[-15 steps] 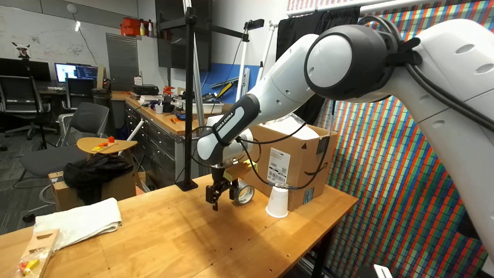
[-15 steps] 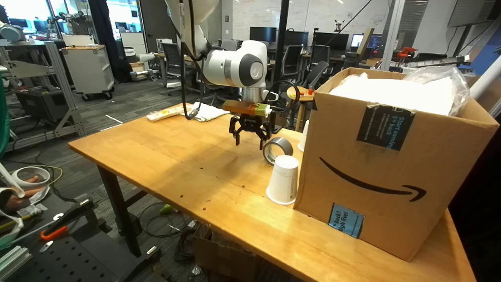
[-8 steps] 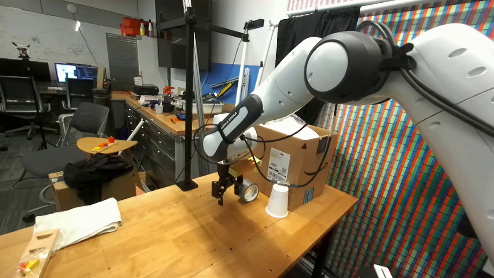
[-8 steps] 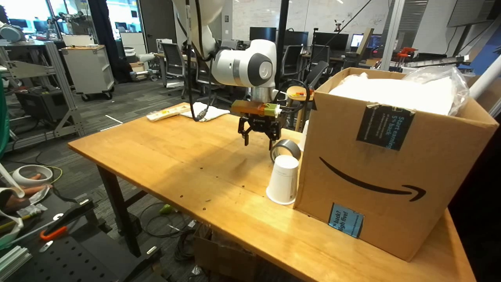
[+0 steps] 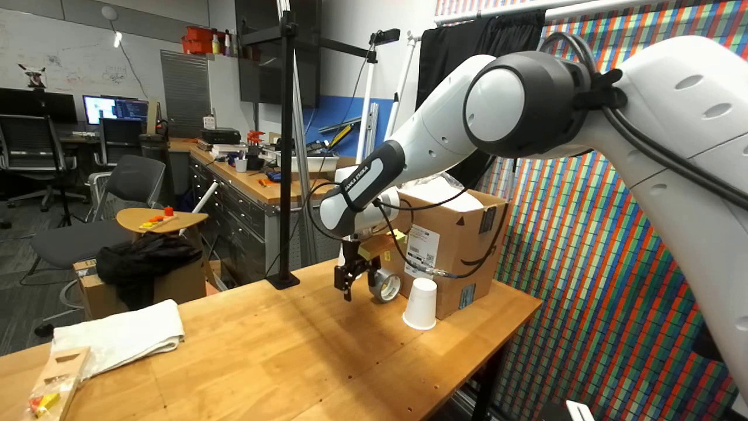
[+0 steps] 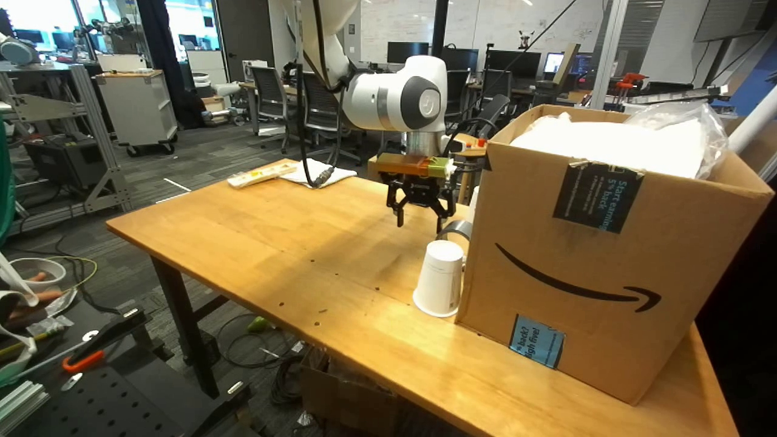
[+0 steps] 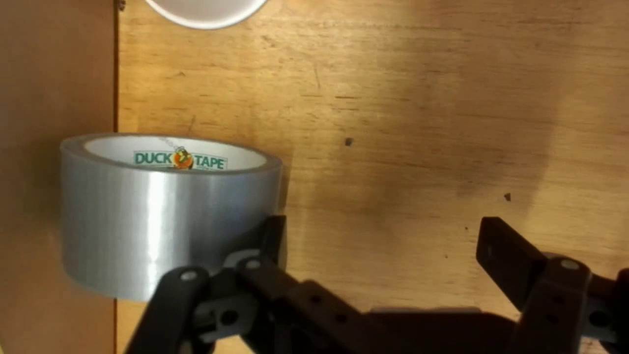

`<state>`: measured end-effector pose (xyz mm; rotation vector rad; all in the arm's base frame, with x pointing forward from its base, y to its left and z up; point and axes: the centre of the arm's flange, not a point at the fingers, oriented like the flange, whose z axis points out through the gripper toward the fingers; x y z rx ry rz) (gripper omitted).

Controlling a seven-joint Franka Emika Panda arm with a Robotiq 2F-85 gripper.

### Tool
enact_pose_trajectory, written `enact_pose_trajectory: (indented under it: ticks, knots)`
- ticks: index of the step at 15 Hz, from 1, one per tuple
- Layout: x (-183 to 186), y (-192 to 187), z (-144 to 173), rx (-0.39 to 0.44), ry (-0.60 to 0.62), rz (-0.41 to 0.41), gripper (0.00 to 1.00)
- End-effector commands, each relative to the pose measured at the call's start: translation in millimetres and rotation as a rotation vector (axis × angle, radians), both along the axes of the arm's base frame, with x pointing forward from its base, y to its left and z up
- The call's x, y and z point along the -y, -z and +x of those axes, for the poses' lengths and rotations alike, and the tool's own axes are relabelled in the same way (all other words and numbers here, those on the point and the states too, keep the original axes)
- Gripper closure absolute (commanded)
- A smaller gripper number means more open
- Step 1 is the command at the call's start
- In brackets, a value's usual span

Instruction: Roll the grey masking tape to the right

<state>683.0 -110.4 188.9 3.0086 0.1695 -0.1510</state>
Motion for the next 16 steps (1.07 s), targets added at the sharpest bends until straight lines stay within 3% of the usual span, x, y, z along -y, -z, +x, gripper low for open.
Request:
enact_pose_trajectory:
  ticks: [1,6,10,11,16]
  knots:
    - [20.2,-13.6,-2.8,-0.008,0.024,-0.020,0.00]
    - [9.4,-15.3,-5.5,-0.003,0.008,-0.018,0.00]
    - [-43.7,-34.8,-19.3,0.052,-0.045,0.045,0.00]
    - [-17.1,-9.2,-0.6,0.017,-0.021,0.015,0.00]
    - [-45.3,-25.5,-7.0,0.025,-0.054,0.032,0.00]
